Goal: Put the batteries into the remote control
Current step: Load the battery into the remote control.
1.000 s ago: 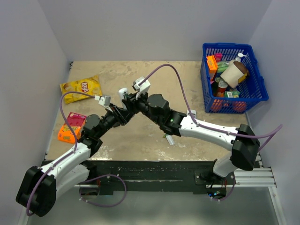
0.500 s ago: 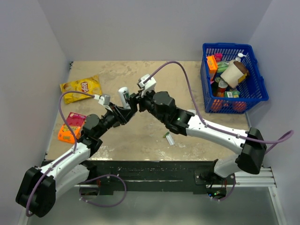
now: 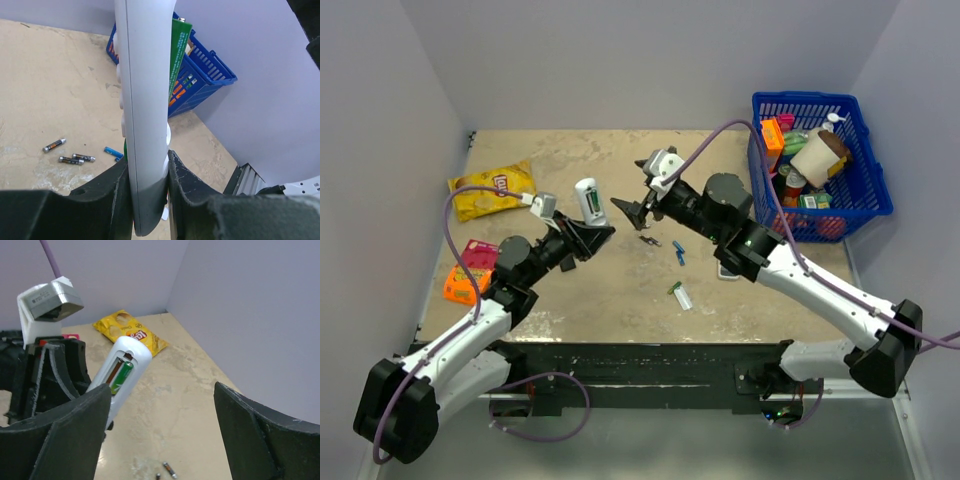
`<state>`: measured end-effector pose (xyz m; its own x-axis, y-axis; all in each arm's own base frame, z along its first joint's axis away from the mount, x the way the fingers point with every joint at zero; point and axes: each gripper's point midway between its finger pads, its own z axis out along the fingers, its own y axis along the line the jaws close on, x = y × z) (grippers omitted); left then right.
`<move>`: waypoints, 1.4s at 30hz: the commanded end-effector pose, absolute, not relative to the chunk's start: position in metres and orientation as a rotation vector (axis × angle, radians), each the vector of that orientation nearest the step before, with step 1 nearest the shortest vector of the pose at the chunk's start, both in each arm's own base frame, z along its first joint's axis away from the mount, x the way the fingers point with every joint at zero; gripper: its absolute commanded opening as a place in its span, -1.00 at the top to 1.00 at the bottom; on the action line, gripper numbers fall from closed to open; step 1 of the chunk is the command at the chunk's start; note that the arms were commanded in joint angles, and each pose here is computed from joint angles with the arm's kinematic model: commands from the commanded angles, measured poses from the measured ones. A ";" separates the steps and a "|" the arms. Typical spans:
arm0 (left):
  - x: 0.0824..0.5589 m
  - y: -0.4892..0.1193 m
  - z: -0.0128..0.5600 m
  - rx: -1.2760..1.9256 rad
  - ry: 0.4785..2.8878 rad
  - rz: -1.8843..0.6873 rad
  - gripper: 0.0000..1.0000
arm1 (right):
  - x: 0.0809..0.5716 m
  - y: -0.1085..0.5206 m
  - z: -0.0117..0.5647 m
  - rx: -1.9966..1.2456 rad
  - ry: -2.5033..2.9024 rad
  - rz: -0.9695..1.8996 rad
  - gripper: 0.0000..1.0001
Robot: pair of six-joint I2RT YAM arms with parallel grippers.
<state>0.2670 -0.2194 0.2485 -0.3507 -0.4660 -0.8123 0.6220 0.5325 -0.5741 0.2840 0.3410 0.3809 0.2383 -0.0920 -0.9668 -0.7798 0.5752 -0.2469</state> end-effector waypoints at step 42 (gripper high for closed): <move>0.247 -0.234 0.292 0.297 1.464 -1.222 1.00 | 0.275 0.393 0.372 -1.357 0.906 0.595 0.39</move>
